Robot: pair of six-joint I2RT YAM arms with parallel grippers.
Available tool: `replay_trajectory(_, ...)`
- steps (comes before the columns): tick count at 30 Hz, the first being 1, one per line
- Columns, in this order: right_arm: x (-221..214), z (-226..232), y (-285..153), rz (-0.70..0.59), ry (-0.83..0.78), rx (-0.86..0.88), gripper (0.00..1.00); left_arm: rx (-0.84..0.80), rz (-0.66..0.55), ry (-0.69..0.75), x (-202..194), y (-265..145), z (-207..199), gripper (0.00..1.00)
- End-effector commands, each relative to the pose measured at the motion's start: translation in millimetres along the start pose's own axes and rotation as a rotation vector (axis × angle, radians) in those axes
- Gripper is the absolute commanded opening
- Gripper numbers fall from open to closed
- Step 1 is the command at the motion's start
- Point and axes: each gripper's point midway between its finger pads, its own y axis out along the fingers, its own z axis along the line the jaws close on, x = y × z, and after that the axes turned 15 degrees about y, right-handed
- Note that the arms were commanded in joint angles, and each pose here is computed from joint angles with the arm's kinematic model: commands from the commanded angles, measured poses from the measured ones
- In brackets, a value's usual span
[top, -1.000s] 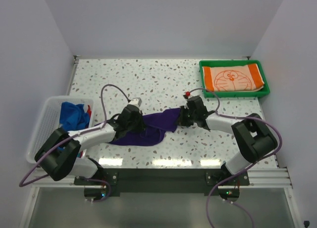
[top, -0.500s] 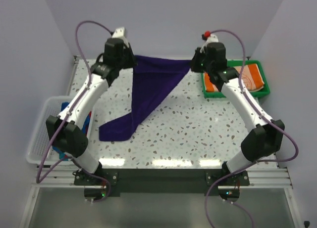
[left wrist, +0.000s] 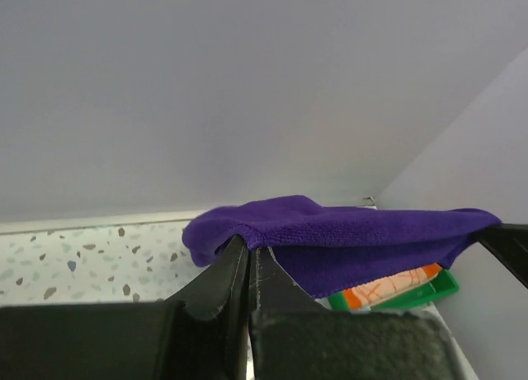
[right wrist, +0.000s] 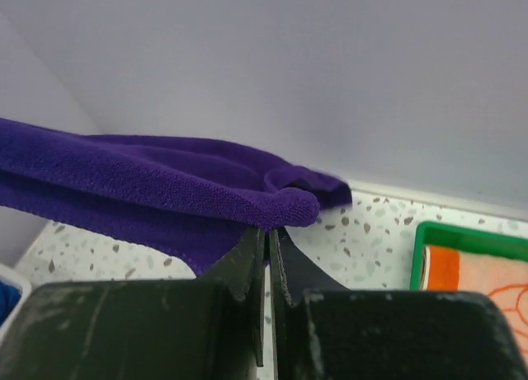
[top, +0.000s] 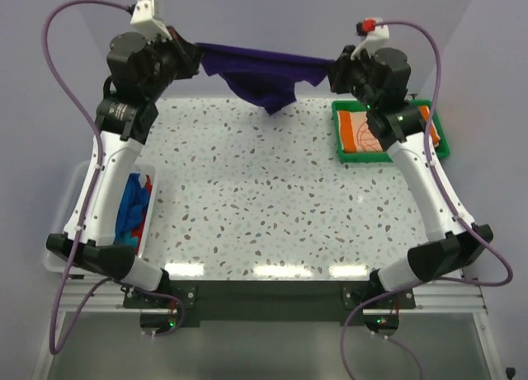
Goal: Fold and stack the towels
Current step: Flatten out the crumpled towel
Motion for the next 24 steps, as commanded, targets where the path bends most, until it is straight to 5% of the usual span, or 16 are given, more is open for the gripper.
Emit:
replay_trajectory(1, -44.4, -32.1, -22.6, 0.102, -0.016, -0.083, 0.0, -0.007, 0.034, 0.015, -26.5, -11.8, 6.9, 0.0)
replay_trajectory(5, -113.0, -54.6, -58.5, 0.254, 0.083, -0.137, 0.0, -0.13, 0.162, -0.079, -84.8, -44.5, -15.8, 0.0)
replay_trajectory(14, -322.7, -114.3, -190.8, 0.764, 0.303, -0.302, 0.0, -0.195, 0.804, -0.262, -384.0, -178.8, -61.6, 0.0)
replay_trajectory(17, -368.7, -127.7, -226.1, 0.898, 0.357, -0.37, 0.0, -0.213, 0.918, -0.314, -434.8, -214.1, -76.8, 0.0)
replay_trajectory(18, -376.9, -129.9, -235.1, 0.932, 0.367, -0.388, 0.05, -0.207, 0.941, -0.313, -442.7, -220.1, -77.9, 0.0)
replay_trajectory(19, -386.8, -129.5, -244.7, 0.972, 0.385, -0.39, 0.27, -0.207, 0.982, -0.299, -453.1, -229.1, -81.3, 0.0)
replay_trajectory(20, -389.4, -130.2, -249.5, 0.987, 0.389, -0.398, 0.36, -0.185, 1.006, -0.279, -462.2, -234.5, -78.1, 0.01)
replay_trajectory(22, -390.2, -131.1, -255.4, 0.992, 0.383, -0.404, 0.51, -0.173, 1.061, -0.26, -473.6, -244.3, -77.9, 0.12)
replay_trajectory(24, -385.2, -128.2, -252.7, 0.972, 0.384, -0.39, 0.56, -0.174, 1.088, -0.251, -478.2, -250.1, -79.1, 0.24)
